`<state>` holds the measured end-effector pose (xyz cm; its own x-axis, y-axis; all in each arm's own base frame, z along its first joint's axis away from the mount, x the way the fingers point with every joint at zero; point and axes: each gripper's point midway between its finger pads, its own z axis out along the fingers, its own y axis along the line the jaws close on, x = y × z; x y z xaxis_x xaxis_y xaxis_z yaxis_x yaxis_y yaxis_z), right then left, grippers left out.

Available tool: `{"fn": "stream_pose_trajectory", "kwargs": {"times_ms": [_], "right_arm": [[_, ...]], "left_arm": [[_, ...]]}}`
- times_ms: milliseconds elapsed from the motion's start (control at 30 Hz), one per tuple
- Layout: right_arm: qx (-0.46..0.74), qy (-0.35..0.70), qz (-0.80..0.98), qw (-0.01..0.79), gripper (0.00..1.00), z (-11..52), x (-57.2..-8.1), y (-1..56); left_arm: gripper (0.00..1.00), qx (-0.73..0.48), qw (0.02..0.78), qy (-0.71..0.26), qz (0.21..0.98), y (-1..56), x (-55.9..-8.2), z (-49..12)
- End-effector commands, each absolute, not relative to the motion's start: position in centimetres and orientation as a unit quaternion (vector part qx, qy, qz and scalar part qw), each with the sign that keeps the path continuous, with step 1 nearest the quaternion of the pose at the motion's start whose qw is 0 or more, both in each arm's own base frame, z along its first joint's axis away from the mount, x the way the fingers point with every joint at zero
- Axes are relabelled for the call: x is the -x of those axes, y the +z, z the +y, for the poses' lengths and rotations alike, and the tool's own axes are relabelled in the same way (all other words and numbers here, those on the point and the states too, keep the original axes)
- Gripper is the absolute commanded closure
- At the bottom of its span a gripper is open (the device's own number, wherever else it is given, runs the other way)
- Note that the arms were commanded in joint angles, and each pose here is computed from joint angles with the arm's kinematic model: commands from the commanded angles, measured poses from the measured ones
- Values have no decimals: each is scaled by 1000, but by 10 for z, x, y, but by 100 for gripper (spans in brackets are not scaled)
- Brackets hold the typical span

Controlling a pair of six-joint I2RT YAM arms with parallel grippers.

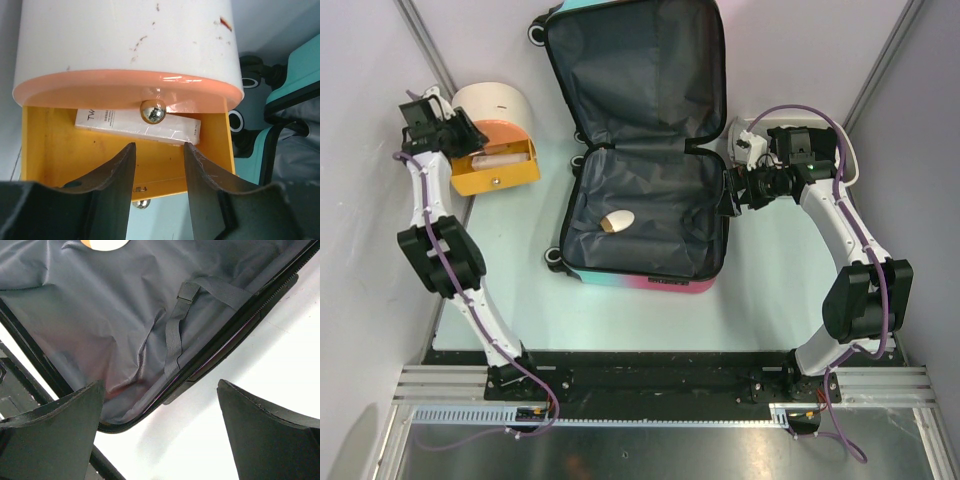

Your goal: Open, take out, and arrange the luggage

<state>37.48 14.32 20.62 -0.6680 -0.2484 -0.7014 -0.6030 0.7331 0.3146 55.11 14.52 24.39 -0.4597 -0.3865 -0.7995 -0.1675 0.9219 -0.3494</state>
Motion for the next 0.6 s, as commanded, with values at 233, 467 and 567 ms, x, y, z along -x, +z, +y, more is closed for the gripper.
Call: {"fn": "stream_pose_trajectory", "kwargs": {"times_ms": [233, 467, 567], "right_arm": [[258, 255, 864, 350, 0, 147, -386, 222], [256, 251, 865, 350, 0, 145, -386, 222], [256, 251, 866, 348, 0, 145, -386, 221]], "left_arm": [[55, 153, 528, -133, 825, 257, -583, 147], [61, 156, 521, -137, 828, 248, -587, 147], [72, 153, 522, -140, 827, 248, -587, 145]]}}
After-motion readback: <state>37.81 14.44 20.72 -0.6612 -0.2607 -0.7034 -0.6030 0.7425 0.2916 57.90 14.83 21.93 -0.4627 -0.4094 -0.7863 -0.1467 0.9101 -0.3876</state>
